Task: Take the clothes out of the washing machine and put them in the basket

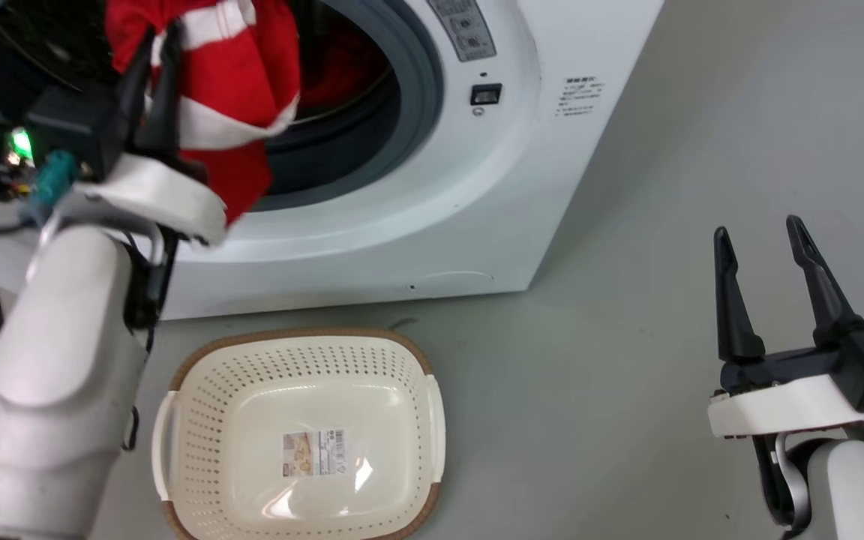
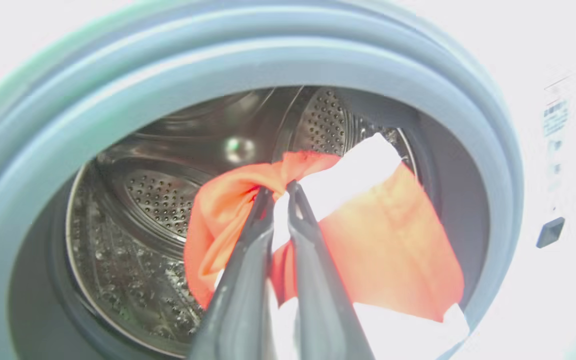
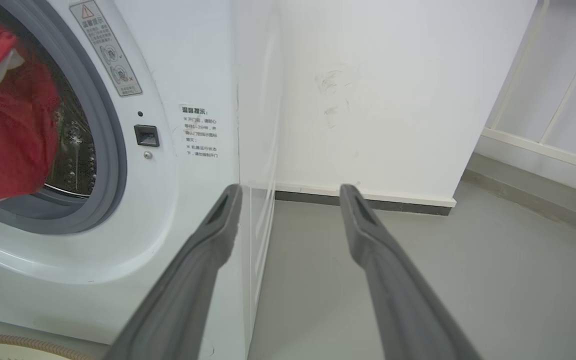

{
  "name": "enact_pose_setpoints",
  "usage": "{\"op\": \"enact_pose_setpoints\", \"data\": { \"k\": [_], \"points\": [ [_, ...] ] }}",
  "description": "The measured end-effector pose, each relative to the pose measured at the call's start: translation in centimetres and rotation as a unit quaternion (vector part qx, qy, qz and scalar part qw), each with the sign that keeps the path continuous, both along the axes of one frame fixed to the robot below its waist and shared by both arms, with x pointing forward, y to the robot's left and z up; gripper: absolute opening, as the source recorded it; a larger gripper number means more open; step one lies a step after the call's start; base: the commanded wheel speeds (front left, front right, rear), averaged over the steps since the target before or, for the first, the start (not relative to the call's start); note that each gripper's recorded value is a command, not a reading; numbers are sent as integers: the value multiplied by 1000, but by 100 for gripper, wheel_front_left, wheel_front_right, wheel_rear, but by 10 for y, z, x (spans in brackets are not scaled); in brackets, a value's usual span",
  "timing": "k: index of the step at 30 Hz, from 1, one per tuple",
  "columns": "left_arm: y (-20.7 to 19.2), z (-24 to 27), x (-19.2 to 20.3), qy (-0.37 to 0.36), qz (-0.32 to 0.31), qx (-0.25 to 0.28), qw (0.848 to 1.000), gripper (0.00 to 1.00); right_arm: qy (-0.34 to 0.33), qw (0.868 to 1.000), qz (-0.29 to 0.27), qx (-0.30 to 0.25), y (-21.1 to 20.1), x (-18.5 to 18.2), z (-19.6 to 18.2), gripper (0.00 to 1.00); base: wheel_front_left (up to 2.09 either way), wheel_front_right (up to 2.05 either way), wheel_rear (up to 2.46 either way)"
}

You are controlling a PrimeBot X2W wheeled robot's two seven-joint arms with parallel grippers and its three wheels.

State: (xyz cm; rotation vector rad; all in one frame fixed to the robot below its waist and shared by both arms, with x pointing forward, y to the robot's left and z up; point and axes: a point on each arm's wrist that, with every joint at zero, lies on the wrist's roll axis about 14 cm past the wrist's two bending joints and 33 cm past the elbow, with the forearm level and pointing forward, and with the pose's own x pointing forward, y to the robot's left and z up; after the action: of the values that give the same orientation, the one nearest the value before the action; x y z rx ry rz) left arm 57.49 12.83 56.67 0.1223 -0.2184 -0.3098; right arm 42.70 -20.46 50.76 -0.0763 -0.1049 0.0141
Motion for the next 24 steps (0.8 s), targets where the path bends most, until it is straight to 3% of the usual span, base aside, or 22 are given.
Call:
{"op": "enact_pose_setpoints", "data": {
  "k": [11,17,24],
  "points": [
    [6,27,-77,-52,-6,-20,998,0,-18,1000,19,1,15,-2,13,100,0,0,0],
    [11,-15,-103,4,-8,-12,1000,0,-16,999,31,-1,23,2,10,100,0,0,0],
    [20,-97,-115,130,3,-5,992,0,-1,999,39,-5,28,10,-3,100,0,0,0]
  ]
}}
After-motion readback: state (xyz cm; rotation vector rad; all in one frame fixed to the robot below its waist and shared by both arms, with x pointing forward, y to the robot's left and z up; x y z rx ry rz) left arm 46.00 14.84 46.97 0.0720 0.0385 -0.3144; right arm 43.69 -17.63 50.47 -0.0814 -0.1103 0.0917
